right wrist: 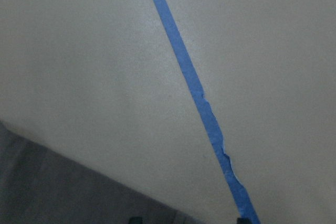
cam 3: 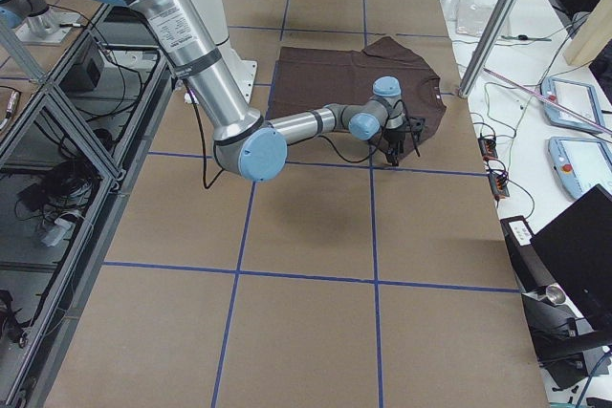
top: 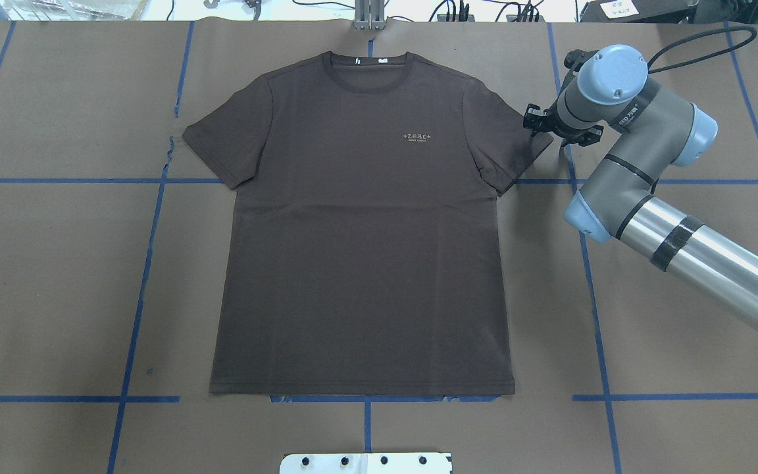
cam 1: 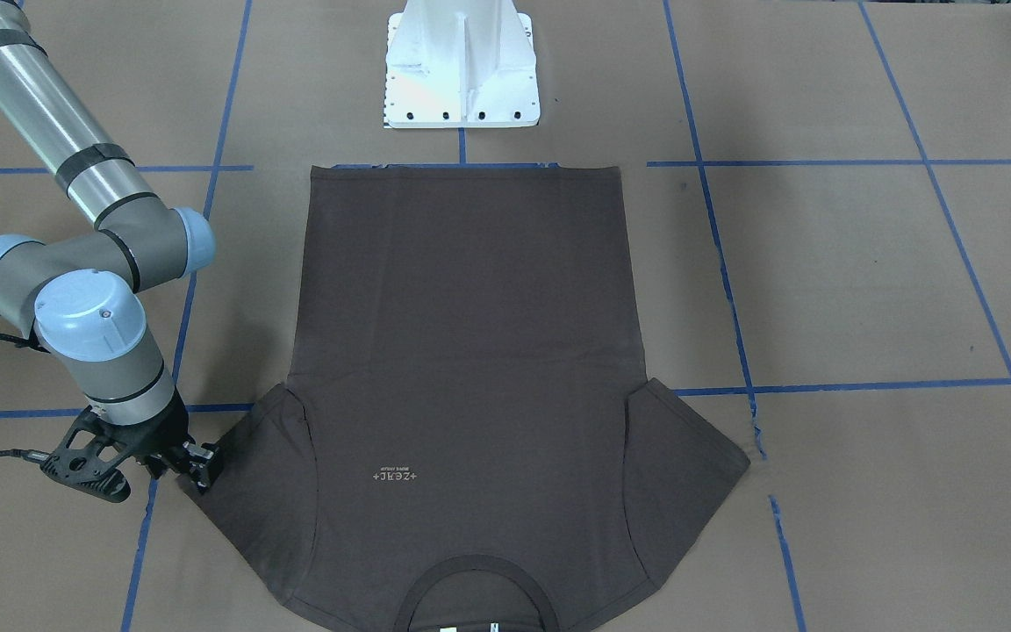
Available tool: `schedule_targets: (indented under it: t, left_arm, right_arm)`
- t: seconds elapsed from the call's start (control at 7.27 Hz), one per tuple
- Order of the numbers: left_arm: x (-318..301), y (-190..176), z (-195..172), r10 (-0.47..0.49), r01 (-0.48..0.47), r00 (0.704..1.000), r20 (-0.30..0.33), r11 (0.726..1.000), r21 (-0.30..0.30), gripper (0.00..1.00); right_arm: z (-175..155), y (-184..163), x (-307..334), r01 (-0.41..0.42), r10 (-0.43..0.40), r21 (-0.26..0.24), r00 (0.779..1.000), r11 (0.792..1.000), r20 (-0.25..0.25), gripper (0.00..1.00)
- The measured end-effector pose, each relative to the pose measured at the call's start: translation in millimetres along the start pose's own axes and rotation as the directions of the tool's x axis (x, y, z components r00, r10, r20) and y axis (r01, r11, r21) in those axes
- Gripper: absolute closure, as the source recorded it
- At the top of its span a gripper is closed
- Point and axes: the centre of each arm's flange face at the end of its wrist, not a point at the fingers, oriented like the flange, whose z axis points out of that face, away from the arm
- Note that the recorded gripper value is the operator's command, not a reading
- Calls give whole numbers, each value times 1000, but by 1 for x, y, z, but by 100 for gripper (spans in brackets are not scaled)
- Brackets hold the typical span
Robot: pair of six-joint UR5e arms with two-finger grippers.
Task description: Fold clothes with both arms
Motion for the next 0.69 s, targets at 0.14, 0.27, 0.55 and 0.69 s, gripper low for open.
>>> schedule_targets:
  t: [0.14,0.27,0.55,0.69]
  left_arm:
    - [0,0,-1,0,0,1000,0,1000,1,0]
    - [1,0,-1,0,0,1000,0,1000,2,0]
    - [1,2,-1,-1,1,1000,0,1000,2,0]
    - [1,3,-1,-3,3,1000,0,1000,1,0]
  right_arm:
    - [1,0,1,1,-1,-1,1000,1000,-3,55]
    - [2,1,2,2,-2,-2,1000,1000,-4,89]
    - [2,2,2,3,-3,-2,1000,1000,-4,100]
    - [1,2,0,7,-7,-3,1000,1000,-1,100]
